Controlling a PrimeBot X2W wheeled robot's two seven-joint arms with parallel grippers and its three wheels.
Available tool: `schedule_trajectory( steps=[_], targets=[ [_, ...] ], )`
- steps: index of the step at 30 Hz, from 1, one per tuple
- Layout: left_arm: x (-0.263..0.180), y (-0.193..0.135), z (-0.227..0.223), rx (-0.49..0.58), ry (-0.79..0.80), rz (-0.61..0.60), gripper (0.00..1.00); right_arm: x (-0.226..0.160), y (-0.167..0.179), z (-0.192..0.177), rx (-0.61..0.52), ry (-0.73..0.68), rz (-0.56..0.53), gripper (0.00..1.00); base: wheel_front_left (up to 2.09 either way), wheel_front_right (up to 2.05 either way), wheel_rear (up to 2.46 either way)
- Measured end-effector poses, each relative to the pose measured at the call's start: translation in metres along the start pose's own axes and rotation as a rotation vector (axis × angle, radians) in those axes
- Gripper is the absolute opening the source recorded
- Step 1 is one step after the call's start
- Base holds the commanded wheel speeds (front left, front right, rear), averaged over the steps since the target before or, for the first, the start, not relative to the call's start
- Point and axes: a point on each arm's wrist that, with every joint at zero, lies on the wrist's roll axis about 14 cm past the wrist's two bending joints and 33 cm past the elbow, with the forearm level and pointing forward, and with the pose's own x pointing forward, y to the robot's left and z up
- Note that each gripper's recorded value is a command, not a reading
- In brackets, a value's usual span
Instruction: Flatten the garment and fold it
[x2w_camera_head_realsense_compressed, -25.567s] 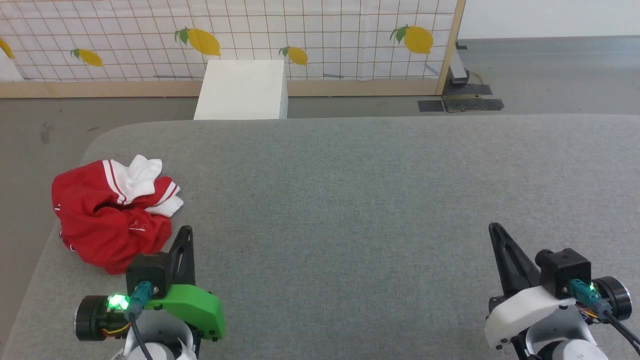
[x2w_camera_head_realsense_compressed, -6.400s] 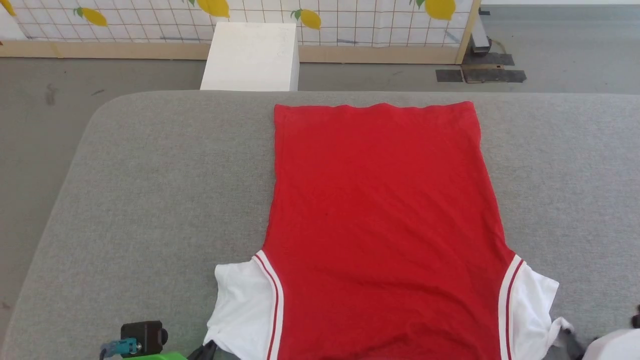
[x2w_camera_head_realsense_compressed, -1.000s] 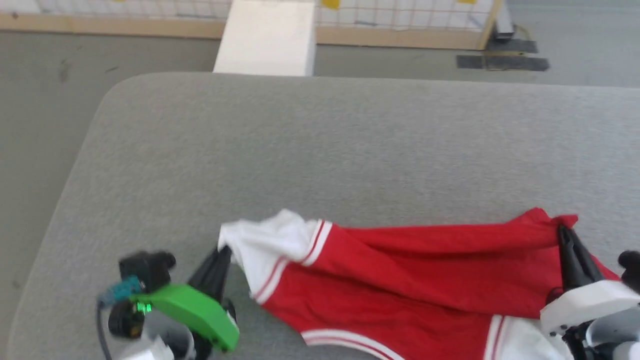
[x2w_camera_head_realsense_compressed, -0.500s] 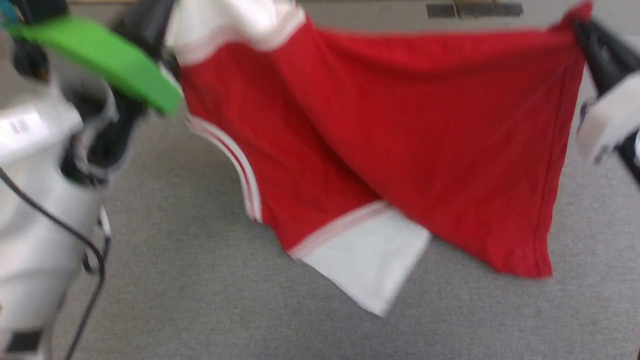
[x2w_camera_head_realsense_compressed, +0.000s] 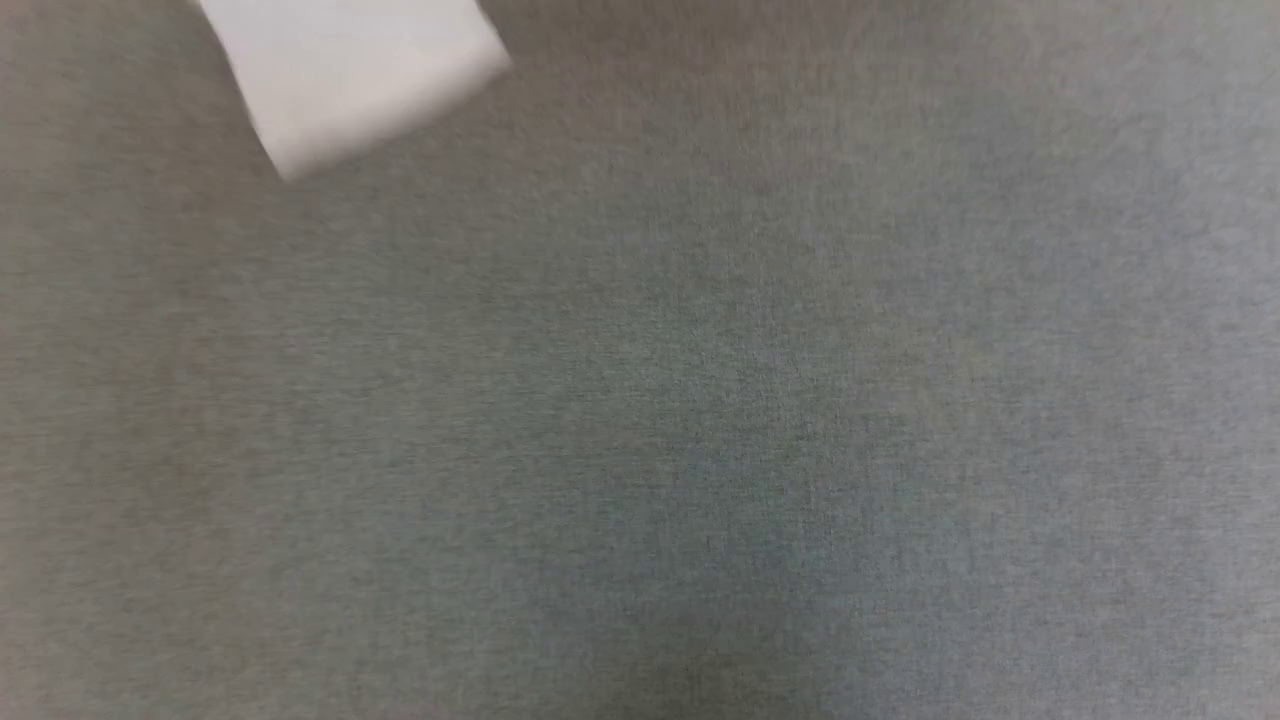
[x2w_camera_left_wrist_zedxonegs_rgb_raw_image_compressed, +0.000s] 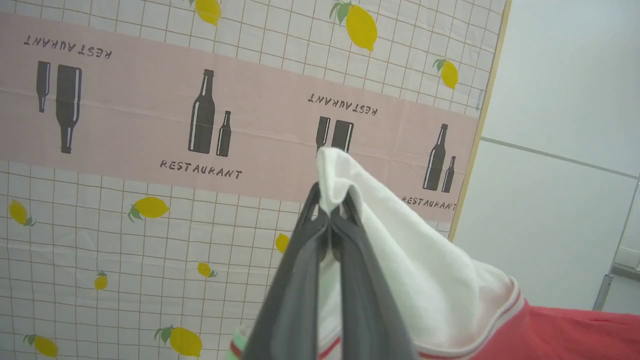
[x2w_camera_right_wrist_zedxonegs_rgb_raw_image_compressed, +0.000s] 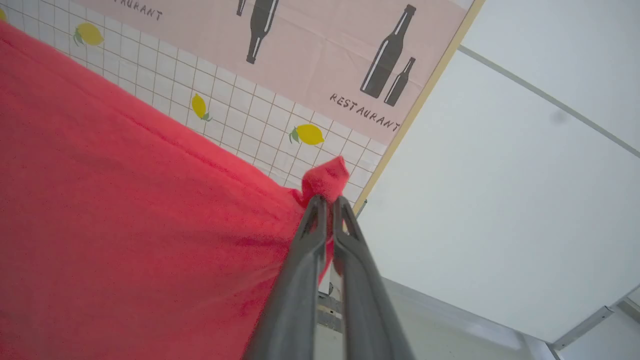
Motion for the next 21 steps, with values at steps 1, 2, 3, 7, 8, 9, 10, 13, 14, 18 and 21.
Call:
schedule_trajectory(
  steps=[1,2,3,7,8,9,10,13,14,18,21],
  targets=[
    [0.004,0.002,0.000,-0.014,-0.030,0.010,0.00,0.005,-0.002,0.001,0.001,-0.020,-0.014,0.00,0.00,0.00,0.00],
    [0.008,0.004,0.000,-0.026,-0.067,0.017,0.00,0.011,-0.004,0.002,-0.002,-0.047,-0.033,0.00,0.00,0.00,0.00],
    [0.011,0.006,-0.001,-0.028,-0.097,0.020,0.00,0.016,-0.005,0.001,-0.014,-0.063,-0.049,0.00,0.00,0.00,0.00],
    [0.015,0.011,-0.019,-0.050,-0.163,0.019,0.00,0.025,-0.006,-0.025,-0.034,-0.066,-0.084,0.00,0.00,0.00,0.00],
    [0.015,0.011,-0.026,-0.051,-0.156,0.016,0.00,0.026,-0.003,-0.033,-0.026,-0.057,-0.081,0.00,0.00,0.00,0.00],
    [0.013,0.011,-0.038,-0.043,-0.132,0.006,0.00,0.027,0.001,-0.044,-0.018,-0.040,-0.073,0.00,0.00,0.00,0.00],
    [0.009,0.011,-0.051,-0.029,-0.102,-0.004,0.00,0.025,0.005,-0.057,-0.008,-0.016,-0.064,0.00,0.00,0.00,0.00],
    [-0.014,0.015,-0.100,0.006,0.042,-0.013,0.00,0.011,0.020,-0.102,0.013,0.075,-0.030,0.00,0.00,0.00,0.00],
    [-0.027,0.017,-0.120,0.021,0.104,-0.012,0.00,0.004,0.026,-0.118,0.027,0.110,-0.016,0.00,0.00,0.00,0.00],
    [-0.092,0.025,-0.189,0.072,0.372,-0.016,0.00,-0.034,0.053,-0.169,0.096,0.233,0.046,0.00,0.00,0.00,0.00],
    [-0.159,0.026,-0.224,0.110,0.578,-0.019,0.00,-0.071,0.068,-0.195,0.164,0.313,0.075,0.00,0.00,0.00,0.00]
  ],
)
